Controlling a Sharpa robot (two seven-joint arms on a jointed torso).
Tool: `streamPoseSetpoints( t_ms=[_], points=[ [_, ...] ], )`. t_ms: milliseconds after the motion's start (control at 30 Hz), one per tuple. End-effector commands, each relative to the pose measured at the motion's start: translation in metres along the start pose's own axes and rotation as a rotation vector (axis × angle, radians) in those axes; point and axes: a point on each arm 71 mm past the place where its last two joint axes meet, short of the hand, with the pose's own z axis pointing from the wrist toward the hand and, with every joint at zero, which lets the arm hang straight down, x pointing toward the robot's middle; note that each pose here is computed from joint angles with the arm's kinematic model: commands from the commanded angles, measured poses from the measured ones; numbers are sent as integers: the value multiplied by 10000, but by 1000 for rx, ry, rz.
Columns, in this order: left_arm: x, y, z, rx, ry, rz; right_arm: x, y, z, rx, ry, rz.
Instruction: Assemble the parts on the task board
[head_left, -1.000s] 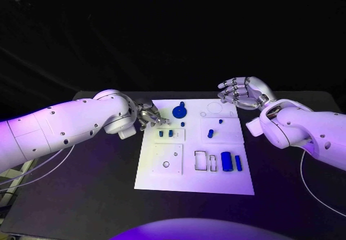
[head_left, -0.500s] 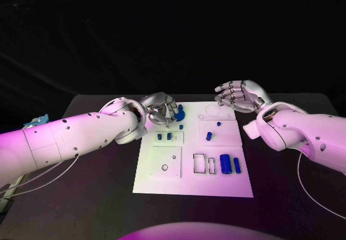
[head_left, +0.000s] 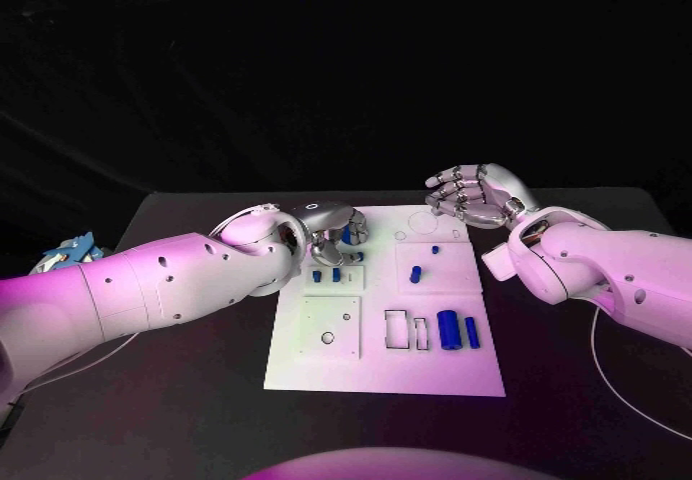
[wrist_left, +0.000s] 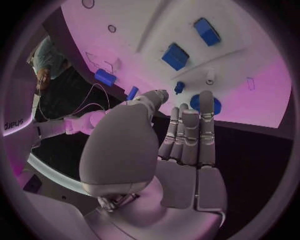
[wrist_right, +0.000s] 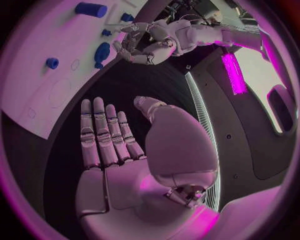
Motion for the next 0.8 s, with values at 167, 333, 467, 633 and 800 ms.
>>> streamPoseSetpoints(
  t_ms=[167, 333, 467, 633, 800],
  points=[
    [83, -36, 73, -28, 82, 88, 16, 7, 3, -11, 12, 4],
    [96, -54, 97, -31, 91, 94, 19, 8, 3, -11, 12, 4],
    [99, -68, 116, -29, 91, 96, 20, 8, 3, -11, 12, 4],
    [108, -87, 133, -28, 99, 97, 22, 9, 3, -11, 13, 5],
    [113, -83, 150, -42, 104, 97, 24, 11, 3, -11, 13, 5]
  ],
)
